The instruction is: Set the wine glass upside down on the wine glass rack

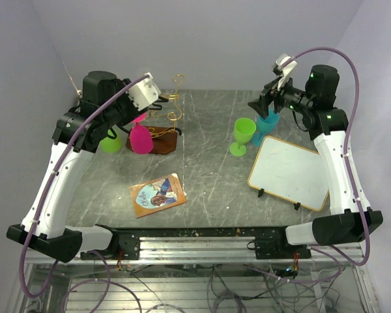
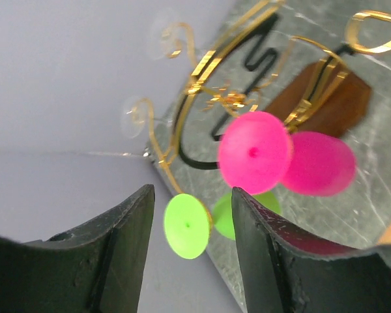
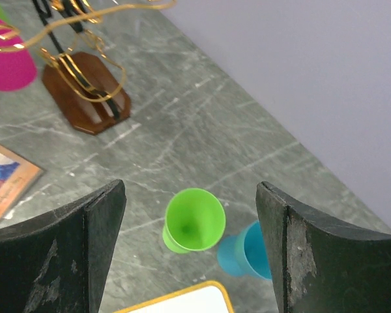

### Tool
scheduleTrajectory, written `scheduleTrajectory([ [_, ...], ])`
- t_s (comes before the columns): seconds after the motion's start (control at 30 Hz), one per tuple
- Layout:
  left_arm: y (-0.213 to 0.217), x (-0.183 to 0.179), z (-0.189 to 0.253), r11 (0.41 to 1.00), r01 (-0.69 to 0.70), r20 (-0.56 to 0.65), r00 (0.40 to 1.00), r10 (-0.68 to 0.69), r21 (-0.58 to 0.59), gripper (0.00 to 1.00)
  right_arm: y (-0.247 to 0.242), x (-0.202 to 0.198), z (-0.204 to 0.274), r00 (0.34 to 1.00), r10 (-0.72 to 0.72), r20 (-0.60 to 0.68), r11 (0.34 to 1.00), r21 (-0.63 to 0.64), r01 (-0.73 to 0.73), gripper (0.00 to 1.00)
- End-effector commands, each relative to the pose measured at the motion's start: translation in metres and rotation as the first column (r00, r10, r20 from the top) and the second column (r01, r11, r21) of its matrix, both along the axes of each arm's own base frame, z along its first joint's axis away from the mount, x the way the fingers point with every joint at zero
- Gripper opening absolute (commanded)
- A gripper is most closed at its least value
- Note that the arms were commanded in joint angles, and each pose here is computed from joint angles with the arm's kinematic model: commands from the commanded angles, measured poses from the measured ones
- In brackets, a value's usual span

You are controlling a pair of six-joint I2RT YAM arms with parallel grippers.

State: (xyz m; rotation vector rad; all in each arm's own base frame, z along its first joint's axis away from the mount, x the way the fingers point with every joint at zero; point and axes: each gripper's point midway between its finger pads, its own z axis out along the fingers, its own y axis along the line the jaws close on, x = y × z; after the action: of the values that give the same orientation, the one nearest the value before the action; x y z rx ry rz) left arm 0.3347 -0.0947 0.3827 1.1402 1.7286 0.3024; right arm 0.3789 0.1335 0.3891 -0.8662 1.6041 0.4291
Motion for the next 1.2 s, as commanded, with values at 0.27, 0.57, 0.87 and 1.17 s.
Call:
scheduleTrajectory([
  [0.27,0.065,0.029,0.068,0.874,-0.448,0.265,0.834,0.484,-0.188,1.00,-0.030,0.028,-0.064,0.988,-0.146,-0.049,0.969,-0.208,0.133,0.77],
  [0.57,0.064,0.037,0.061,0.881,-0.452,0.266,0.839,0.474,-0.141,0.99,-0.040,0.045,-0.123,0.950,-0.239,-0.203,0.930,-0.328,0.164,0.60],
  [0.87,0.061,0.038,0.053,0.895,-0.433,0.247,0.860,0.446,-0.108,0.97,-0.034,0.062,-0.162,0.911,-0.272,-0.310,0.920,-0.363,0.151,0.47],
  [1.17,0.058,0.035,0.052,0.906,-0.412,0.234,0.876,0.422,-0.095,0.96,-0.028,0.079,-0.180,0.893,-0.291,-0.344,0.915,-0.371,0.156,0.43],
])
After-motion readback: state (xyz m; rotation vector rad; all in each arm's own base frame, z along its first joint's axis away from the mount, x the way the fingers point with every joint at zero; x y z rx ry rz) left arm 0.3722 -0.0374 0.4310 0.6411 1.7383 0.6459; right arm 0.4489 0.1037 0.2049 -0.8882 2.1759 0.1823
